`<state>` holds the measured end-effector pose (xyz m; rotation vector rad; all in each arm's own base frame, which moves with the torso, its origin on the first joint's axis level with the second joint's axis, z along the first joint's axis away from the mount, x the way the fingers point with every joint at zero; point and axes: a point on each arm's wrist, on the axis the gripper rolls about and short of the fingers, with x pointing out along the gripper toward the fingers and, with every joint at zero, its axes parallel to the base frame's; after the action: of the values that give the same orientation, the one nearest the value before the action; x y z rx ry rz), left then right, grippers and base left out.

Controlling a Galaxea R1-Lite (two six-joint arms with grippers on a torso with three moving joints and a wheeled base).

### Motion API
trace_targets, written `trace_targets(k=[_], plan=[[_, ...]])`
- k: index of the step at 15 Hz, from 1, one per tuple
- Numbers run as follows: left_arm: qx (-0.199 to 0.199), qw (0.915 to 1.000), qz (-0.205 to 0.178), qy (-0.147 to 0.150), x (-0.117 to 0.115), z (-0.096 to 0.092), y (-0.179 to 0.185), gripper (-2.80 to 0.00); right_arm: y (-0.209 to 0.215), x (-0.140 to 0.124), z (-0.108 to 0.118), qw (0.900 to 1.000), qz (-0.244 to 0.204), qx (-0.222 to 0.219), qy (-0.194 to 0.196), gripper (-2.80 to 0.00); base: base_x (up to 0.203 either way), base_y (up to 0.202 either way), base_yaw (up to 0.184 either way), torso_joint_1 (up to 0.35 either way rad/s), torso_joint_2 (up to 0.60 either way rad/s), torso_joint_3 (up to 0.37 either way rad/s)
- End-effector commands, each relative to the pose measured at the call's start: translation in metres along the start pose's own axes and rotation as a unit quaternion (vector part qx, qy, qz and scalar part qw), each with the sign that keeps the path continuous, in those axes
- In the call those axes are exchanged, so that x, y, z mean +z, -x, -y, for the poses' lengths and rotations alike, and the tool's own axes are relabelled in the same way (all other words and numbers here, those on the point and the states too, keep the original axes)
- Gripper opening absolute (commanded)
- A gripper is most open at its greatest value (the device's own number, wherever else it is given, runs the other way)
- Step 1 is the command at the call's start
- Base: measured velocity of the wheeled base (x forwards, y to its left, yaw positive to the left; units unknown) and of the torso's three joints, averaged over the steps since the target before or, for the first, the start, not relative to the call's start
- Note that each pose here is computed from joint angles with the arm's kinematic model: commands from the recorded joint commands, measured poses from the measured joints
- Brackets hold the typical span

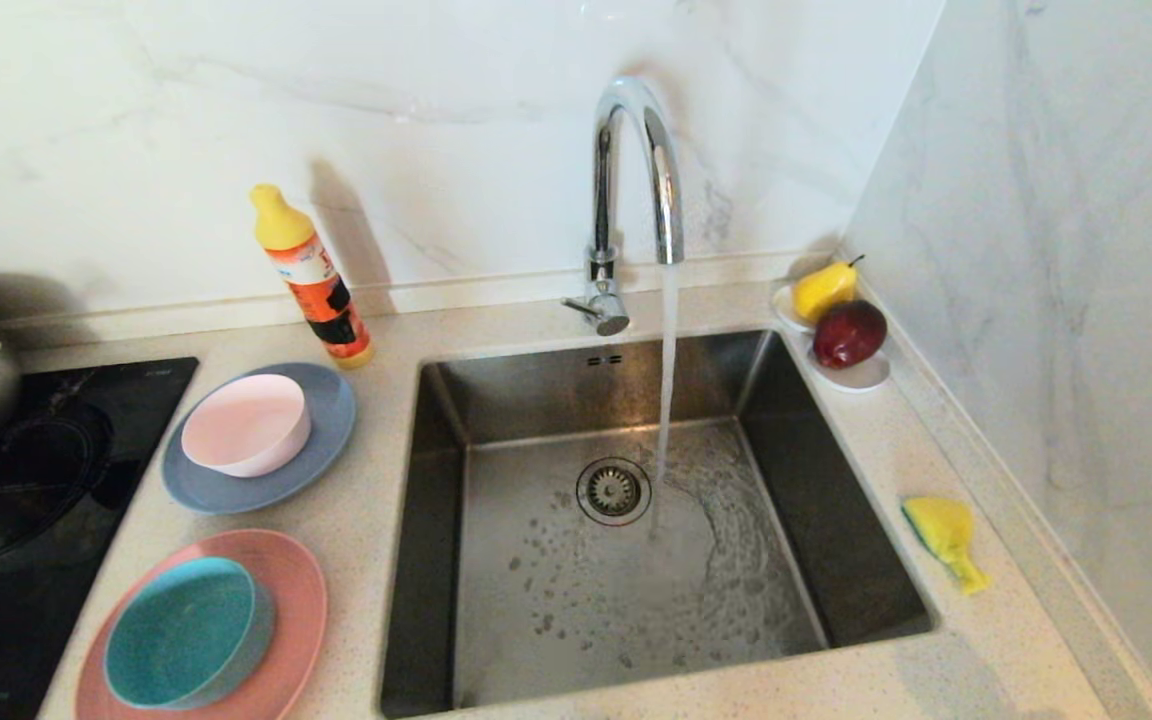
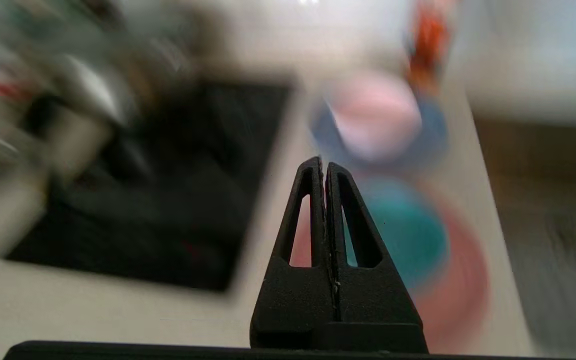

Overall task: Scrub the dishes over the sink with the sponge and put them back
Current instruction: Turn on the faucet, then pick up a bowl and the sponge

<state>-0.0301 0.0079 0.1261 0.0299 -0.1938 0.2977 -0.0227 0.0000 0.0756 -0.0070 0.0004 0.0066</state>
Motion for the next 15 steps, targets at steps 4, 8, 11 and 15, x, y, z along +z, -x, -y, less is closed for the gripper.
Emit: trace_targets(k=[4,8,11,15], plan=[[-0.170,0.9819,-0.083,0.002,-0.046,0.010,0.006,-2.80,0.000,0.000,0.000,1.000,0.000,0.001,0.000,-2.80,0.000,0.000,0.000,0.000,0.00,0.000],[-0.154,0.9834,-0.094,0.013,-0.050,0.010,0.005,-2.80,0.000,0.000,0.000,1.000,0.000,0.001,0.000,-2.80,0.000,0.000,0.000,0.000,0.00,0.000],[-0.154,0.9834,-0.094,0.013,-0.050,0.010,0.005,-2.80,0.000,0.000,0.000,1.000,0.001,0.001,0.001,-2.80,0.000,0.000,0.000,0.000,0.00,0.000],[-0.154,0.9834,-0.095,0.013,-0.050,0.010,0.005,-2.80,0.000,0.000,0.000,1.000,0.000,0.001,0.001,-2.80,0.000,0.000,0.000,0.000,0.00,0.000]])
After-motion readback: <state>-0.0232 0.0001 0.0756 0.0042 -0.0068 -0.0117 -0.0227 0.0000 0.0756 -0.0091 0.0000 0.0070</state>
